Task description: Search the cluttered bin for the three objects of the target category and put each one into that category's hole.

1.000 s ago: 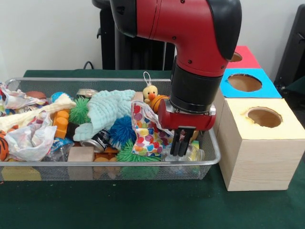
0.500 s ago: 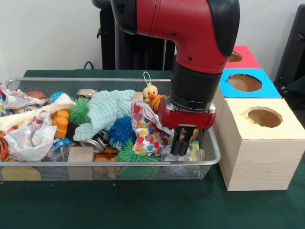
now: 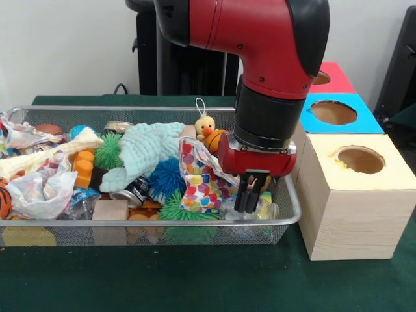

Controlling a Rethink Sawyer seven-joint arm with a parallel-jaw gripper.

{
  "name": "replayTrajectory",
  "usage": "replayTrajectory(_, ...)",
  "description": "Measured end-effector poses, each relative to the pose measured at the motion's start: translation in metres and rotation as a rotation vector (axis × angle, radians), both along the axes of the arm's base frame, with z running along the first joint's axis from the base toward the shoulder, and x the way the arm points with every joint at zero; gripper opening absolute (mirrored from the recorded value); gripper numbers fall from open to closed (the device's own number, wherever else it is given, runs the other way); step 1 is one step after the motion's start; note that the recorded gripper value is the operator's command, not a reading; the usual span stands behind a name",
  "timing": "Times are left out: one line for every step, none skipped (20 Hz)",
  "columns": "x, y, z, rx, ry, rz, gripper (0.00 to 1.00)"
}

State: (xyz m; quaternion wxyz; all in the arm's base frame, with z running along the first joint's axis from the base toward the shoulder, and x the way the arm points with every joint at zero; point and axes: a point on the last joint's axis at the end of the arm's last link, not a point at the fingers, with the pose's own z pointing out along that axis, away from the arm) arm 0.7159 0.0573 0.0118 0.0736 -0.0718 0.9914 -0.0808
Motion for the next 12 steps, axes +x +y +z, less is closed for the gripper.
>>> replayTrajectory(0.000,0.001,0.000,-0.002,-0.003,0.003,0.00)
replayTrajectory(0.000,0.005,0.000,-0.006,-0.012,0.011,0.00)
replayTrajectory(0.000,0.006,0.000,-0.007,-0.015,0.013,0.00)
replayTrajectory(0.000,0.008,-0.001,-0.008,-0.018,0.017,0.00)
replayTrajectory(0.000,0.010,-0.001,-0.009,-0.021,0.022,0.00)
replayTrajectory(0.000,0.013,-0.001,-0.010,-0.024,0.025,0.00)
replayTrajectory(0.000,0.016,-0.002,-0.013,-0.028,0.032,0.00)
replayTrajectory(0.000,0.018,-0.002,-0.016,-0.031,0.038,0.00)
replayTrajectory(-0.001,0.021,-0.002,-0.019,-0.035,0.043,0.00)
replayTrajectory(-0.001,0.023,-0.002,-0.021,-0.040,0.047,0.00)
replayTrajectory(-0.001,0.025,-0.002,-0.023,-0.047,0.052,0.00)
replayTrajectory(-0.001,0.026,-0.002,-0.024,-0.050,0.054,0.00)
